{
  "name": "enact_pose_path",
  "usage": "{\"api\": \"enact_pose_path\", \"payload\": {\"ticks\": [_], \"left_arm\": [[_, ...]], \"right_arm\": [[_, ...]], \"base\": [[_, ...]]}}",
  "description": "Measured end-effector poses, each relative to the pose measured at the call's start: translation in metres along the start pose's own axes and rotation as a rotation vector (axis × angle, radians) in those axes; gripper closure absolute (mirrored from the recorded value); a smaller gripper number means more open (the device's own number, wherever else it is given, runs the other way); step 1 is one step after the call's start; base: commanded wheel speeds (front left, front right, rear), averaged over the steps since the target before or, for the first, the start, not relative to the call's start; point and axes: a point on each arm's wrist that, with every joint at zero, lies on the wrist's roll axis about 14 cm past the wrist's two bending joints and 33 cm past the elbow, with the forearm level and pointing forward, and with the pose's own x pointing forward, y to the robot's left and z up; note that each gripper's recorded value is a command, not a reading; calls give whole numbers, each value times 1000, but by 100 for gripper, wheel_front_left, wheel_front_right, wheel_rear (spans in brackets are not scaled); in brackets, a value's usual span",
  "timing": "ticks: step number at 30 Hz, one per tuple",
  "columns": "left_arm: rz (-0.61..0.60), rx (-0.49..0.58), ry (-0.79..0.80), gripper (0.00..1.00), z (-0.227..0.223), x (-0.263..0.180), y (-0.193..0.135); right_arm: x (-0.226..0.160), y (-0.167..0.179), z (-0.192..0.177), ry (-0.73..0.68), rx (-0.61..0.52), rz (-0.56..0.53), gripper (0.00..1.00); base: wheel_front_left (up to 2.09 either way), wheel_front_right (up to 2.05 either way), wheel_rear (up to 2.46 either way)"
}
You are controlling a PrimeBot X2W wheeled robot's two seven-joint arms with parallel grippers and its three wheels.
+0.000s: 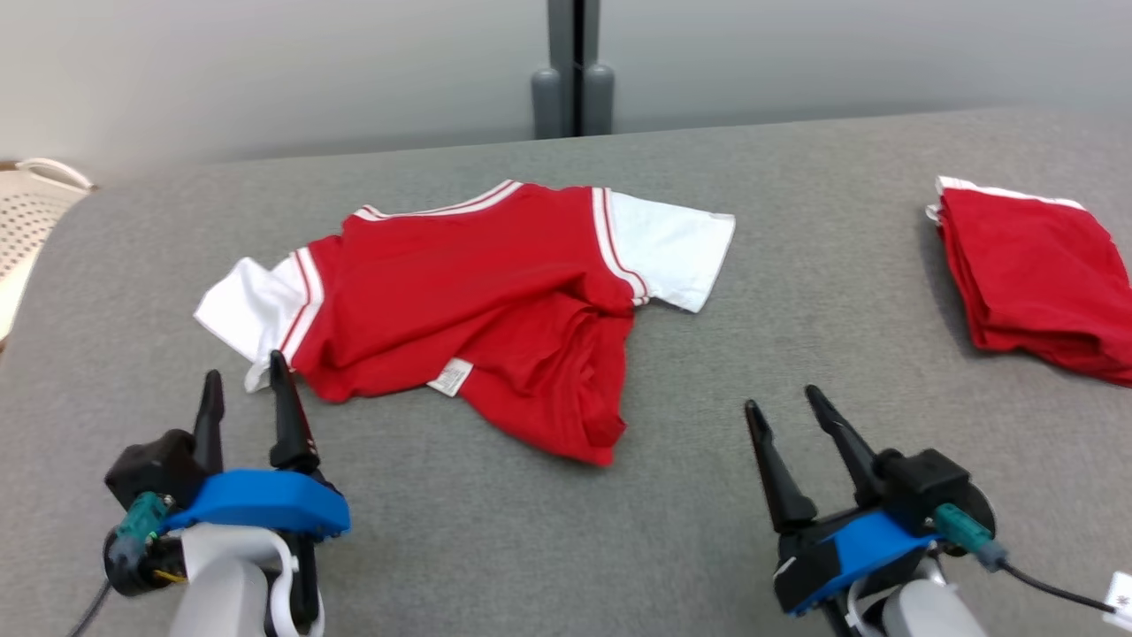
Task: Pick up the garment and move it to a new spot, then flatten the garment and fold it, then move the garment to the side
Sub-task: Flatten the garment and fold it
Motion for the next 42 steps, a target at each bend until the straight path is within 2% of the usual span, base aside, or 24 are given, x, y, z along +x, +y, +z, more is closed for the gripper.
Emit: {"api": "enact_pose_path", "payload": {"ticks": [7, 12, 14, 19, 23, 24, 26, 31, 38, 42], "left_arm": [[0, 5, -36, 0, 7, -36, 2], [3, 7, -52, 0, 10, -54, 3], [16, -5, -49, 0, 9, -60, 5], [57, -23, -41, 0, 6, -69, 13], [73, -28, -34, 0, 4, -73, 15], [78, -27, -32, 0, 3, -73, 16], [78, -29, -29, 0, 2, -74, 15], [50, -35, -17, 0, -2, -72, 5], [12, -44, -3, 0, -7, -69, -9], [2, -48, 2, 0, -8, -65, -13]], "right_arm": [[20, 72, -17, 97, -5, 220, 0], [32, 107, -33, 179, -30, 334, 0], [35, 114, -47, 233, -82, 364, 0], [40, 111, -77, 351, -127, 367, 0], [43, 109, -89, 392, -152, 369, 0], [43, 109, -91, 394, -153, 370, 52], [45, 106, -92, 399, -168, 368, 100], [59, 78, -87, 391, -246, 315, 100], [89, -15, -65, 408, -449, 180, 100], [103, -56, -55, 437, -521, 115, 100]], "base": [[0, 0, 0], [0, 0, 0], [0, 0, 0], [0, 0, 0], [0, 0, 0], [0, 0, 0], [0, 0, 0], [0, 0, 0], [0, 0, 0], [0, 0, 0]]}}
